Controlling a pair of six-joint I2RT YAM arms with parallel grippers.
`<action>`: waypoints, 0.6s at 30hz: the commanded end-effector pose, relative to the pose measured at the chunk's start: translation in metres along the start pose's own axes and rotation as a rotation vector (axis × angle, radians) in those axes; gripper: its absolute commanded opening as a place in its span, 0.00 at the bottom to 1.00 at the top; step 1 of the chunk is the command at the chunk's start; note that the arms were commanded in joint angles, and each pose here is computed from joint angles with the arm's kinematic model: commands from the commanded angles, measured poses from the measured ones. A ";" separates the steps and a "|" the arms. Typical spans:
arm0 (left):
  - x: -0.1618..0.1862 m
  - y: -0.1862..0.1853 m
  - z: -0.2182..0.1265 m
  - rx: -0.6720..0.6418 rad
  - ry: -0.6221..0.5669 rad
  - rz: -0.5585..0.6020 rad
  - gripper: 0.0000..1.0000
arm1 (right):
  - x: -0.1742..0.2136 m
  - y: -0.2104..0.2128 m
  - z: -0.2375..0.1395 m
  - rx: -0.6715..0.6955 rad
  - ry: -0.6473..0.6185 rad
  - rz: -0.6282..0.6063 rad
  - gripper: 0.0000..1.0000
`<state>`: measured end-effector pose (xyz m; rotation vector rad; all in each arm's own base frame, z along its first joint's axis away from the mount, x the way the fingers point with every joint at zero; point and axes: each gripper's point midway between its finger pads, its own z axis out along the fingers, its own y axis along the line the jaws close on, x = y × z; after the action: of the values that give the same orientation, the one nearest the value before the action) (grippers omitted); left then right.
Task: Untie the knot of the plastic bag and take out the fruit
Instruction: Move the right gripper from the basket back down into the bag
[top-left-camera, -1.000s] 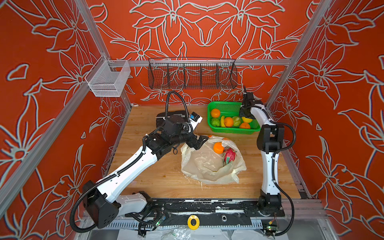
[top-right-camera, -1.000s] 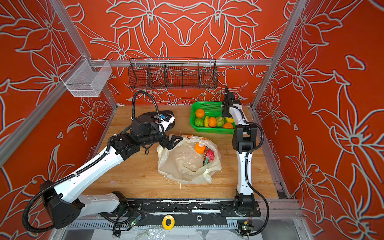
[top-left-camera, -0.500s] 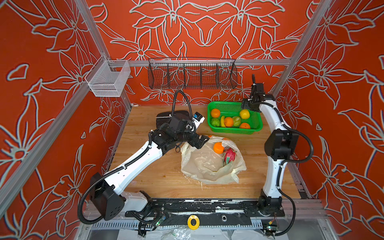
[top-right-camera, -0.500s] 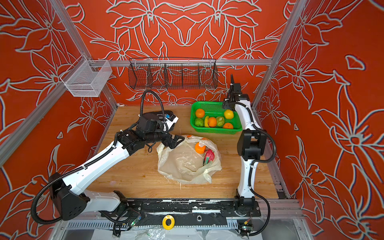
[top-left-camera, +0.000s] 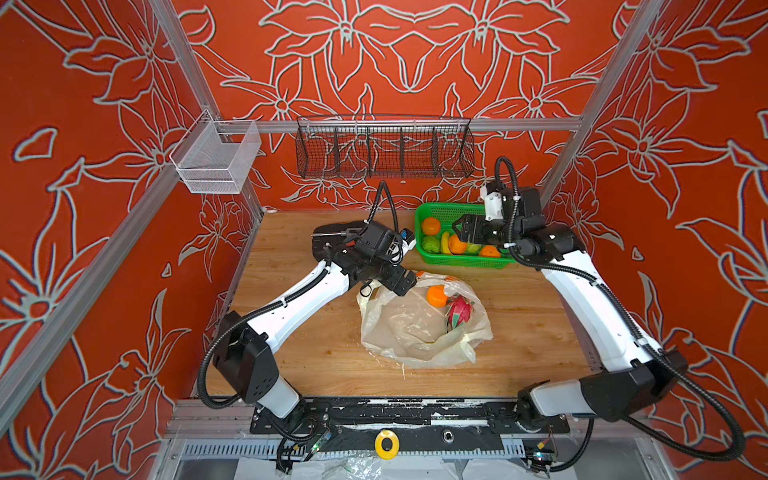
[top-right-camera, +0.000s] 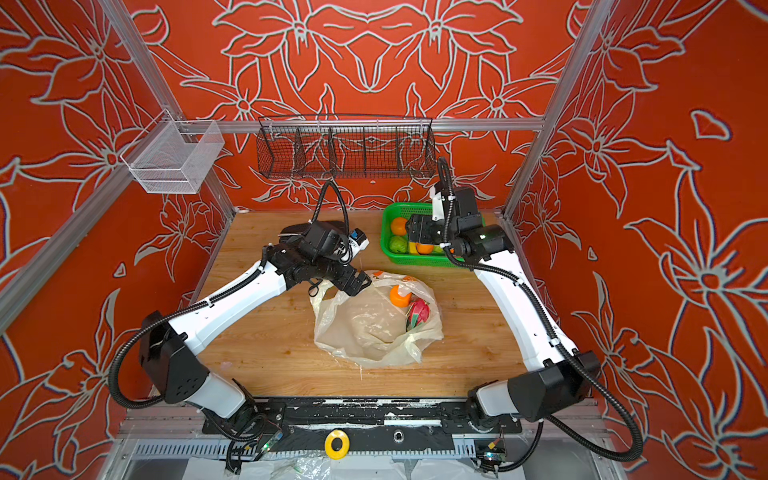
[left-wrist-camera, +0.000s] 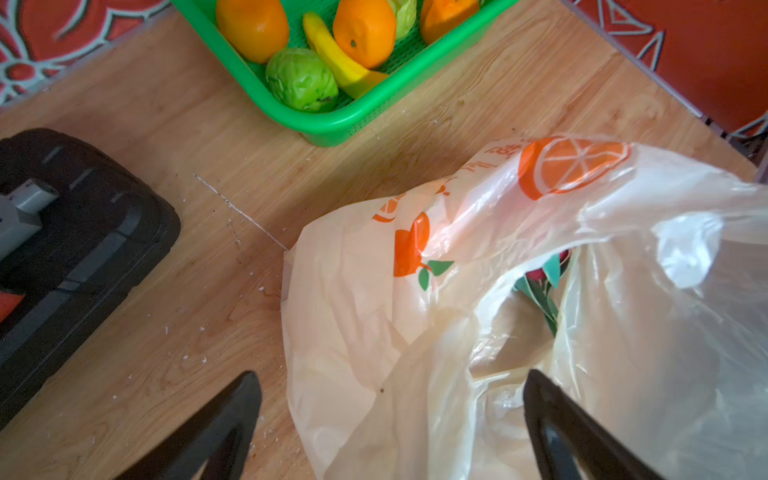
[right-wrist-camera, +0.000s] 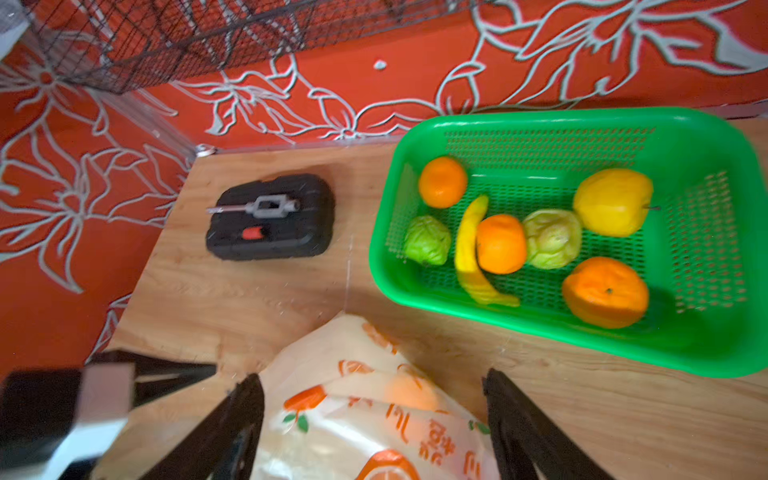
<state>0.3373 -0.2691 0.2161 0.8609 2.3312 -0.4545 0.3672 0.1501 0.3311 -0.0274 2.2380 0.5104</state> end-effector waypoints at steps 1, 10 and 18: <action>0.010 0.011 0.007 -0.047 0.076 -0.005 0.97 | 0.030 0.013 -0.017 -0.030 0.054 0.041 0.84; 0.017 0.019 0.030 -0.069 0.145 -0.060 0.95 | 0.091 0.054 -0.049 -0.097 0.187 0.004 0.81; 0.016 0.006 0.037 0.009 0.140 -0.093 0.74 | 0.162 0.085 -0.032 -0.130 0.296 -0.114 0.80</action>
<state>0.3505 -0.2685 0.1770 0.8039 2.4948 -0.3928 0.2248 0.2342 0.2746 -0.3271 2.4404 0.6528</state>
